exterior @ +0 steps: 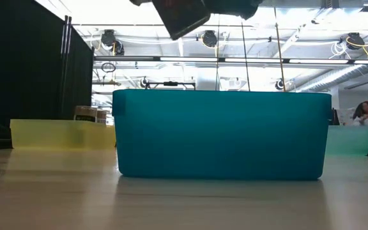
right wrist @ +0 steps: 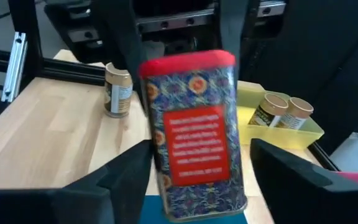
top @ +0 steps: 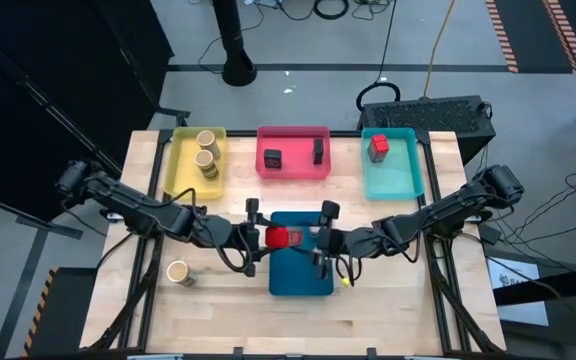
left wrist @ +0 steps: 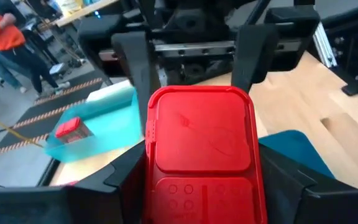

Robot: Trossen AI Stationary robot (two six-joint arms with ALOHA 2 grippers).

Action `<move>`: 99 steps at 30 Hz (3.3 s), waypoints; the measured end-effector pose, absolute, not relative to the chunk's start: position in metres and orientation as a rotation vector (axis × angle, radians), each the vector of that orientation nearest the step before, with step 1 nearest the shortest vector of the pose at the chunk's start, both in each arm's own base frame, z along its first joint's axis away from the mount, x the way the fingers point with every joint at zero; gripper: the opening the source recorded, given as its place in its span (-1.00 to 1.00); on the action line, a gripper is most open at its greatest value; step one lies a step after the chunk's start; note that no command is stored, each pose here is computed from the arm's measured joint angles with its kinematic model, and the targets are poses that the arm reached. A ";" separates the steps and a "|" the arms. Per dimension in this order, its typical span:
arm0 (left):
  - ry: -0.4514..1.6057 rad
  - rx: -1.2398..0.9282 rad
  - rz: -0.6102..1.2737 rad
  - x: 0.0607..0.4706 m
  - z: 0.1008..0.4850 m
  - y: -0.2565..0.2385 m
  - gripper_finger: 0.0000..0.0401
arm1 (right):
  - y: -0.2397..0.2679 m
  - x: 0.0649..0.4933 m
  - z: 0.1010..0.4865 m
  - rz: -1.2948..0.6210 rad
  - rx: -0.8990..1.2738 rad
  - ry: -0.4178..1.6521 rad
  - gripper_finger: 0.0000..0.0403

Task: Sort spices by type
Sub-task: Put the red seasoning can into the green bin

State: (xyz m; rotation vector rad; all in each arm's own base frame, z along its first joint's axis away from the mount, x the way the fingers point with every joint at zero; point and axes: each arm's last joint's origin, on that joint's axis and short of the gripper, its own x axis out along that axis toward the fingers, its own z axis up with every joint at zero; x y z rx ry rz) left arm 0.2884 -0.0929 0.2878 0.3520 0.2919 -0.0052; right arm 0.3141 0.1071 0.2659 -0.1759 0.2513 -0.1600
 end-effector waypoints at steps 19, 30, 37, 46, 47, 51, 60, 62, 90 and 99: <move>0.232 0.344 0.021 0.292 0.292 -0.094 0.34 | 0.107 0.314 0.265 -0.167 -0.154 0.262 -0.23; 0.216 0.478 0.060 0.281 0.305 -0.089 0.62 | 0.105 0.305 0.268 -0.175 -0.153 0.305 -0.23; 0.201 0.471 0.101 0.267 0.319 -0.085 0.62 | 0.104 0.291 0.276 -0.181 -0.137 0.298 -0.23; 0.172 0.467 0.098 0.261 0.325 -0.088 0.62 | 0.108 0.268 0.244 -0.212 -0.097 0.132 -0.23; 0.171 0.460 0.096 0.261 0.325 -0.088 0.62 | 0.110 0.265 0.242 -0.201 -0.099 0.089 -0.23; 0.141 0.430 0.045 0.264 0.321 -0.092 0.62 | 0.112 0.251 0.237 -0.179 -0.125 -0.050 -0.23; -0.095 0.280 0.020 0.260 0.284 -0.093 0.62 | 0.119 0.239 0.243 -0.154 -0.182 -0.185 -0.23; -0.109 0.275 0.023 0.263 0.275 -0.094 0.62 | 0.119 0.239 0.245 -0.145 -0.182 -0.203 -0.23; -0.229 0.182 -0.119 0.337 0.247 -0.073 0.62 | 0.116 0.241 0.246 -0.128 -0.185 -0.218 -0.23; -0.231 0.196 -0.160 0.338 0.247 -0.073 0.53 | 0.116 0.241 0.246 -0.132 -0.181 -0.218 -0.23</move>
